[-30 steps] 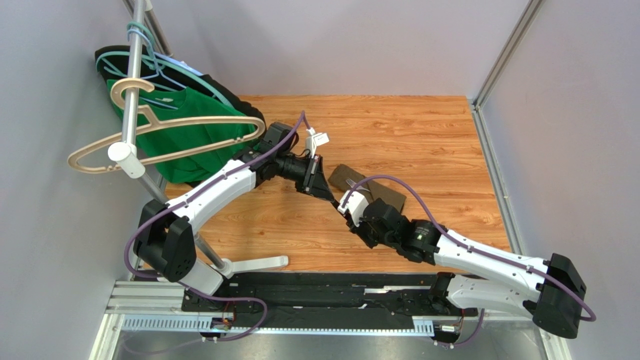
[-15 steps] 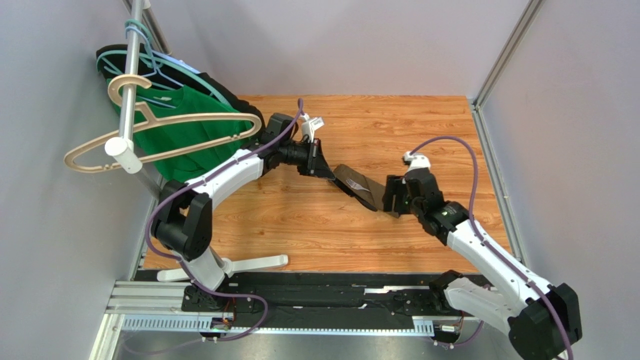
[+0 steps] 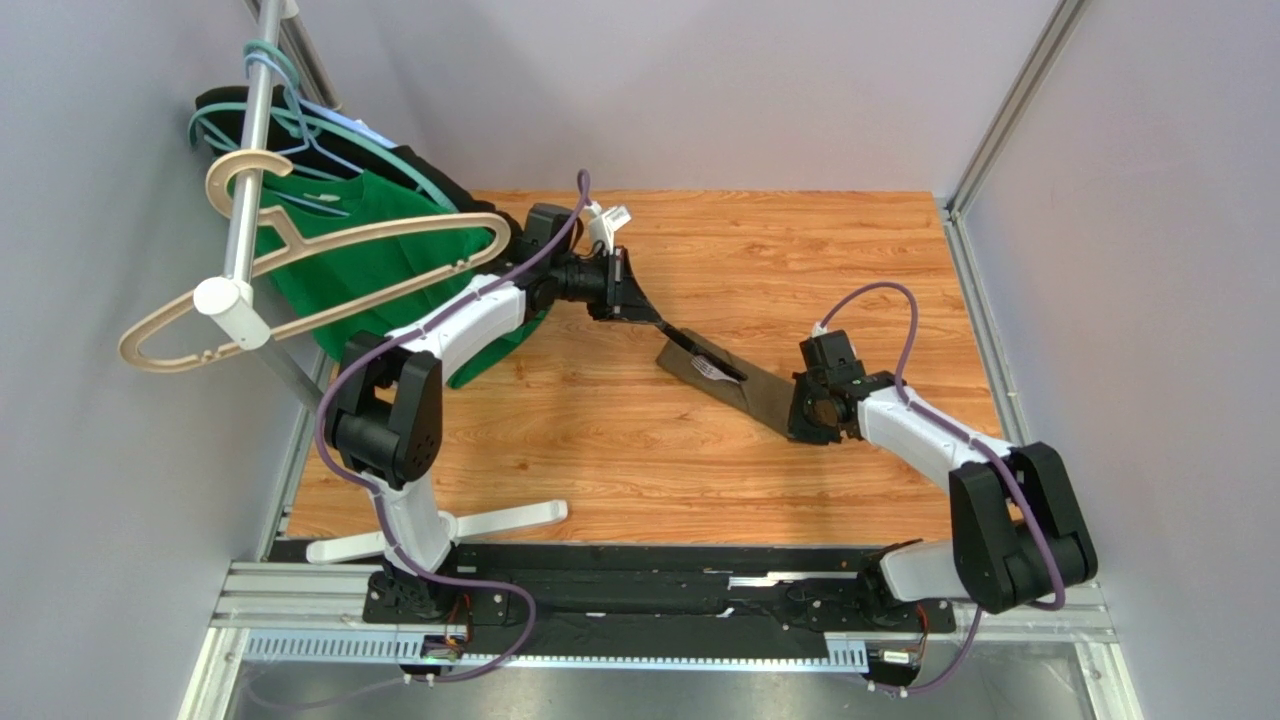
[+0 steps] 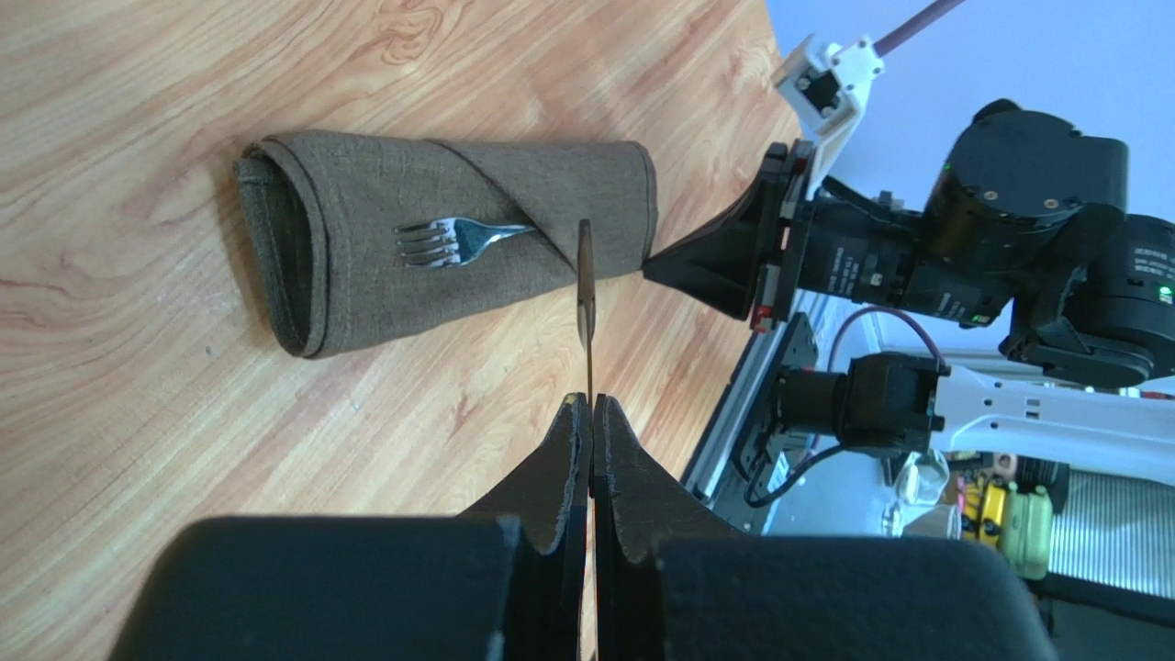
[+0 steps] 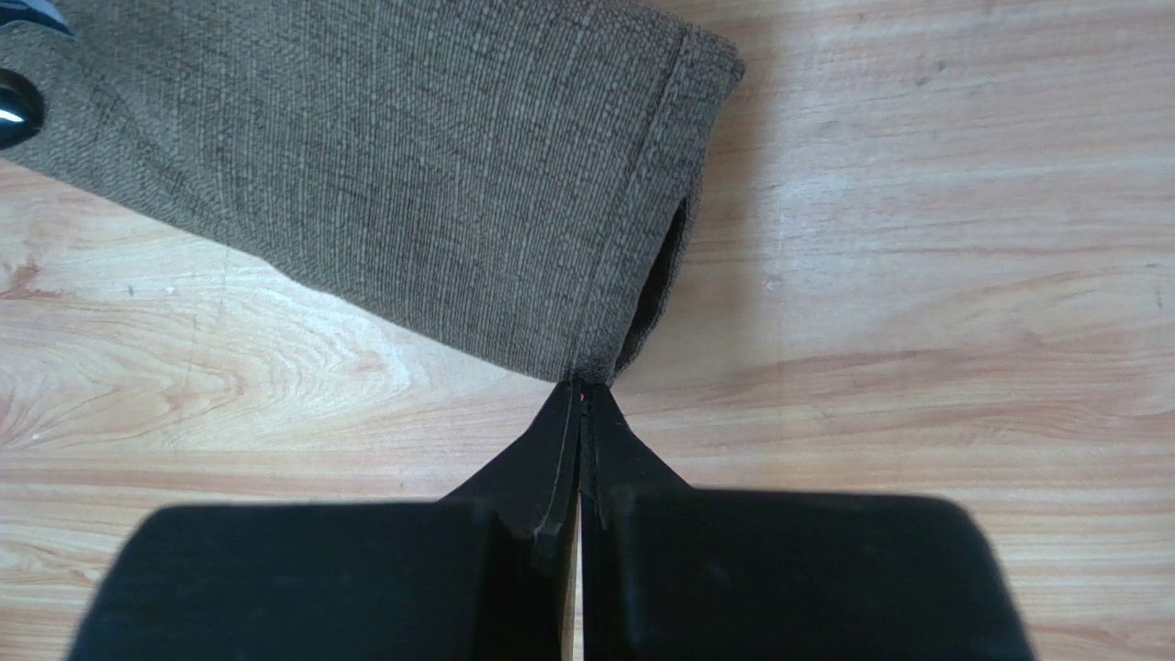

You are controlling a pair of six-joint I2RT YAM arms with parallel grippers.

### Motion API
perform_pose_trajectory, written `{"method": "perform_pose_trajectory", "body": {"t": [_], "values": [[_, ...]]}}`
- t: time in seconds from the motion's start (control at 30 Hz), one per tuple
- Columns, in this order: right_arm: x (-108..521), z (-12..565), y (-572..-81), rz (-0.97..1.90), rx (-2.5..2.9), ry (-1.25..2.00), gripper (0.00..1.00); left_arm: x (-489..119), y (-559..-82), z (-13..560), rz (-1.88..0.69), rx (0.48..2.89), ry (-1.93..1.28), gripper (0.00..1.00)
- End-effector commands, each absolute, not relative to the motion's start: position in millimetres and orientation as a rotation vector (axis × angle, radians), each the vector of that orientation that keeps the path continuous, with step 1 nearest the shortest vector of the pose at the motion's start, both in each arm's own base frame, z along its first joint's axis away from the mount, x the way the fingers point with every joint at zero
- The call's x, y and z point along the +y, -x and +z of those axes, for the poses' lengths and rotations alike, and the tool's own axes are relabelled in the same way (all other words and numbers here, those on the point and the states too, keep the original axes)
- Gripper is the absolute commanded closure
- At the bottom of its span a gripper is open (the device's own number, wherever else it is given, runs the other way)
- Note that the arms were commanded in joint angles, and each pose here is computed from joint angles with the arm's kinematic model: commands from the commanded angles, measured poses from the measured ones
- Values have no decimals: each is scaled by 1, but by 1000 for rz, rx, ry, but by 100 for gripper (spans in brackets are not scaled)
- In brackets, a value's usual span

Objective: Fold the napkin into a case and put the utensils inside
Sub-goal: Insert the knife into the folded napkin.

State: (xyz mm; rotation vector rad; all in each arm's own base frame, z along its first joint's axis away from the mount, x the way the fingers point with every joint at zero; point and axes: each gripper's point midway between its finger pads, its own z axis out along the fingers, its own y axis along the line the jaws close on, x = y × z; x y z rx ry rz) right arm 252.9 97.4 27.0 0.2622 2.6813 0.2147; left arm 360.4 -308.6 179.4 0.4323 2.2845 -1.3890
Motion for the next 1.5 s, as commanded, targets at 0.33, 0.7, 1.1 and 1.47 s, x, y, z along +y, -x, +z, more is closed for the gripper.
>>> {"method": "perform_pose_trajectory", "body": {"t": [0.33,0.7,1.1,1.47], "values": [[112,83,-281,324,2541,-232,100,-314,-372,201,-1323,2204,-417,100],[96,32,-292,166,2627,-296,100,-328,-376,204,-1324,2181,-393,100],[60,19,-270,51,2695,-448,100,-357,-372,197,-1296,2102,-280,100],[45,17,-262,50,2724,-497,100,-341,-363,197,-1351,2075,-343,100]]}}
